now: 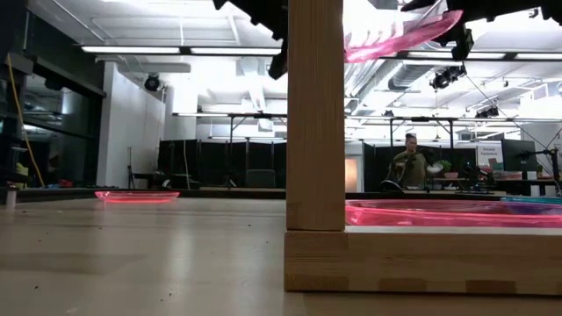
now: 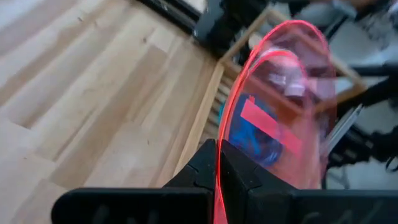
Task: Place and stack plates onto a shelf
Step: Stack the pink plate on top of the pink plates on the shelf
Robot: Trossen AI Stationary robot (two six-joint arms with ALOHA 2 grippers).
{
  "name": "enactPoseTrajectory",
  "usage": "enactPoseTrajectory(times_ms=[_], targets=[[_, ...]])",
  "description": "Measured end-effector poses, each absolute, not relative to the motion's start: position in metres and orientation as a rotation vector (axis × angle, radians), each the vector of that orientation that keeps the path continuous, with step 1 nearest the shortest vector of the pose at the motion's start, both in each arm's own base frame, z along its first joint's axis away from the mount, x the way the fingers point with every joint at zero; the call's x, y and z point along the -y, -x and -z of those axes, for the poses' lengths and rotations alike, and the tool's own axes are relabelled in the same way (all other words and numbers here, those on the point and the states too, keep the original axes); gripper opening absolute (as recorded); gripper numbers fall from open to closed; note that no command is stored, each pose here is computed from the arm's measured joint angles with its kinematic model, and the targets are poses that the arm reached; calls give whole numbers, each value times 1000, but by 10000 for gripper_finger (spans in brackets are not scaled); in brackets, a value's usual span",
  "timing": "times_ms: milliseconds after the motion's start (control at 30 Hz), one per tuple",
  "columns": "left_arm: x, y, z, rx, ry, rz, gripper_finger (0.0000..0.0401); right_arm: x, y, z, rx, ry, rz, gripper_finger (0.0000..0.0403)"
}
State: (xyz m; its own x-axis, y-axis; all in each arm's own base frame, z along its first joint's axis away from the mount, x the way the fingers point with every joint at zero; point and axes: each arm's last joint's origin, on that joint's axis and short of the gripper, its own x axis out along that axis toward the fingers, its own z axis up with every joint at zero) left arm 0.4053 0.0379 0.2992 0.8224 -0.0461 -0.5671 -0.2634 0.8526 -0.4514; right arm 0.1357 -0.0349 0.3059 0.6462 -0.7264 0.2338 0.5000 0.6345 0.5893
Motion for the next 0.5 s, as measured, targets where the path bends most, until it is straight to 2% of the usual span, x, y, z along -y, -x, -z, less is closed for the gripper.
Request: enactPoseTrajectory(times_ms=[333, 500], targets=[[-23, -422, -266, -697, 423, -45, 0, 35, -138, -299, 426, -535, 743, 201], [-22, -437, -255, -628, 420, 9, 0, 35, -138, -298, 419, -534, 745, 201]])
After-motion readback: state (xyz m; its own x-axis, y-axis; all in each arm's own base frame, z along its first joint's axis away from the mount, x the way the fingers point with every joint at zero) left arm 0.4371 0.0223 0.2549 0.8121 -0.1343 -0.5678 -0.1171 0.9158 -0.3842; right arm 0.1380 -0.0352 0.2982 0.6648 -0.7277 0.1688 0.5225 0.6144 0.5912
